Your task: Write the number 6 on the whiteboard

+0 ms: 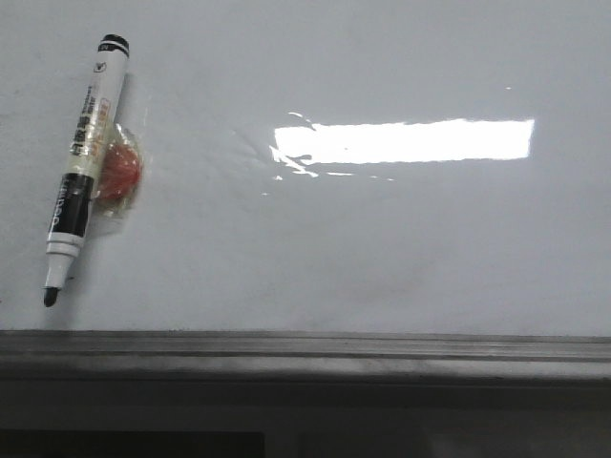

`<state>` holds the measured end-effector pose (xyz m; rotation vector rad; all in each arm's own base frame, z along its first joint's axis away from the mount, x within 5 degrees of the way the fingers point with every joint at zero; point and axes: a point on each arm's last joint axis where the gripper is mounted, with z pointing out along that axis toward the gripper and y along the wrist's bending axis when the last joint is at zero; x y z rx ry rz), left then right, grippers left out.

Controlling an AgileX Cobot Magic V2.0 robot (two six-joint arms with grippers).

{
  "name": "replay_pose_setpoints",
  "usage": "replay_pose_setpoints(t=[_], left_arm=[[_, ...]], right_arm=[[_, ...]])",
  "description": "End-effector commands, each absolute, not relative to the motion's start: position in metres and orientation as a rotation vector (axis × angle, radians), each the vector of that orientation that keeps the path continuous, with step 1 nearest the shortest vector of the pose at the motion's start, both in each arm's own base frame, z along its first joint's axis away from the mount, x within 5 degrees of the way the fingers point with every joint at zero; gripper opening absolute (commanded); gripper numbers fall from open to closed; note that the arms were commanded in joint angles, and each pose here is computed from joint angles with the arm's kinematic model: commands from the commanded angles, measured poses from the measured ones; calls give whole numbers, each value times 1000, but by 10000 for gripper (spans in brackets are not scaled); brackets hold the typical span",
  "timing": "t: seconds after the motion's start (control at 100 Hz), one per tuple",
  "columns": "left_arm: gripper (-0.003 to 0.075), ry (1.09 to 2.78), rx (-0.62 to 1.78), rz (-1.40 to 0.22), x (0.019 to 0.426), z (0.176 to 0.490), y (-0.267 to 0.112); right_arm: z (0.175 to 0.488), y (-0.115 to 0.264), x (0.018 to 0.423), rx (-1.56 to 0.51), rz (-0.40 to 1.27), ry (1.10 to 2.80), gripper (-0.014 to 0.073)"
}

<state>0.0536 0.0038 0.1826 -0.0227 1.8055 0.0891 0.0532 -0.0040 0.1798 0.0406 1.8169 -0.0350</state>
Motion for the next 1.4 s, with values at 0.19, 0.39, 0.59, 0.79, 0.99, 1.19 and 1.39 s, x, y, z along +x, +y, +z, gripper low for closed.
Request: replay_pose_setpoints(t=[0.19,0.39,0.59,0.79,0.99,1.19,1.39], left_arm=[[-19,1751,-25,80,54,176,4],[-19,1751,-25,80,54,176,4],[-19,1751,-25,80,54,176,4],[-19,1751,-25,80,54,176,4],[-19,1751,-25,80,54,176,4],[-19,1751,-25,80,54,176,4],[-19,1752,1,116,54,176,4]], right_arm=[[172,-4,53,31,-53,1810,-64],[172,-4,53,31,-53,1810,-64],[172,-4,53,31,-53,1810,-64],[172,-4,53,31,-53,1810,-64],[172,-4,53,31,-53,1810,-64],[172,-4,53,21,-45,1810,-64],[172,-4,53,17,-42,1810,-64]])
